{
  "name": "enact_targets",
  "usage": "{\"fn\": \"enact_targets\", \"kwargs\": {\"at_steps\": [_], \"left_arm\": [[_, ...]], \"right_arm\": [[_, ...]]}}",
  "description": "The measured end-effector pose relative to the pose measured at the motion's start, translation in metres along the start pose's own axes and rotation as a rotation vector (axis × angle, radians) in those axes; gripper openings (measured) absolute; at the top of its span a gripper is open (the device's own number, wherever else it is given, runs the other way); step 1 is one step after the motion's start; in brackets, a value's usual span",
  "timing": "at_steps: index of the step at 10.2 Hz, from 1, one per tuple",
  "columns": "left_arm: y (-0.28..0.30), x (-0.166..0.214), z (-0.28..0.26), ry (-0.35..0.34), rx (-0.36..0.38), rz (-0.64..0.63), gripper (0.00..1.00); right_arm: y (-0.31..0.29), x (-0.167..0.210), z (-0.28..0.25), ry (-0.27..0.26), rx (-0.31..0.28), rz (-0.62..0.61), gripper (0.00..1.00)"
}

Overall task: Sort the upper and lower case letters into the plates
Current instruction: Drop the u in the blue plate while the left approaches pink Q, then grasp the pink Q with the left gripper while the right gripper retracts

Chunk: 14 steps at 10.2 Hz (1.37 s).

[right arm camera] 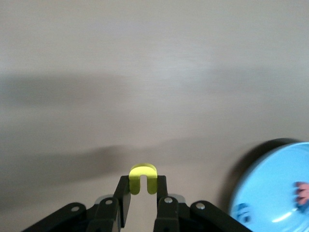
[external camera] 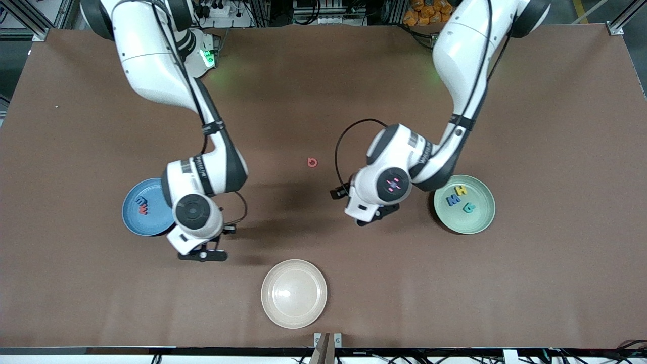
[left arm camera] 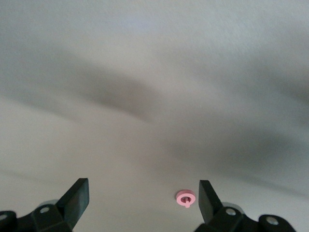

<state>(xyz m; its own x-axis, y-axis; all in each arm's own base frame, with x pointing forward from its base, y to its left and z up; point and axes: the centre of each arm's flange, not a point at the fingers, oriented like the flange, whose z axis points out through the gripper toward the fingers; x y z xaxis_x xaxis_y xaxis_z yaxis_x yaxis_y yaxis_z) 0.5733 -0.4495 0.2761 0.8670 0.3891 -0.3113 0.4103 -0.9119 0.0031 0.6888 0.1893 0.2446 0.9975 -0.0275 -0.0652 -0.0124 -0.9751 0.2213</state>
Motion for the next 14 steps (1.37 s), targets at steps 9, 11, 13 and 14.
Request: {"fn": "enact_targets", "kwargs": {"at_steps": [9,11,13,14], "left_arm": [[0.076,-0.136,0.069,0.256,-0.05,-0.136,1.0],[0.073,-0.146,0.094,0.265,-0.041,-0.155,1.0],[0.067,-0.153,0.119,0.289,-0.049,-0.153,1.0],[0.061,-0.154,0.134,0.294,-0.059,-0.157,1.0]], "right_arm": [[0.208,-0.036,0.032,-0.041,0.073,-0.032,0.51],[0.222,-0.033,0.026,-0.02,0.113,0.018,0.78],[0.228,-0.029,0.006,0.016,0.136,0.04,1.0],[0.231,-0.029,-0.003,0.031,0.14,0.042,1.0]]}}
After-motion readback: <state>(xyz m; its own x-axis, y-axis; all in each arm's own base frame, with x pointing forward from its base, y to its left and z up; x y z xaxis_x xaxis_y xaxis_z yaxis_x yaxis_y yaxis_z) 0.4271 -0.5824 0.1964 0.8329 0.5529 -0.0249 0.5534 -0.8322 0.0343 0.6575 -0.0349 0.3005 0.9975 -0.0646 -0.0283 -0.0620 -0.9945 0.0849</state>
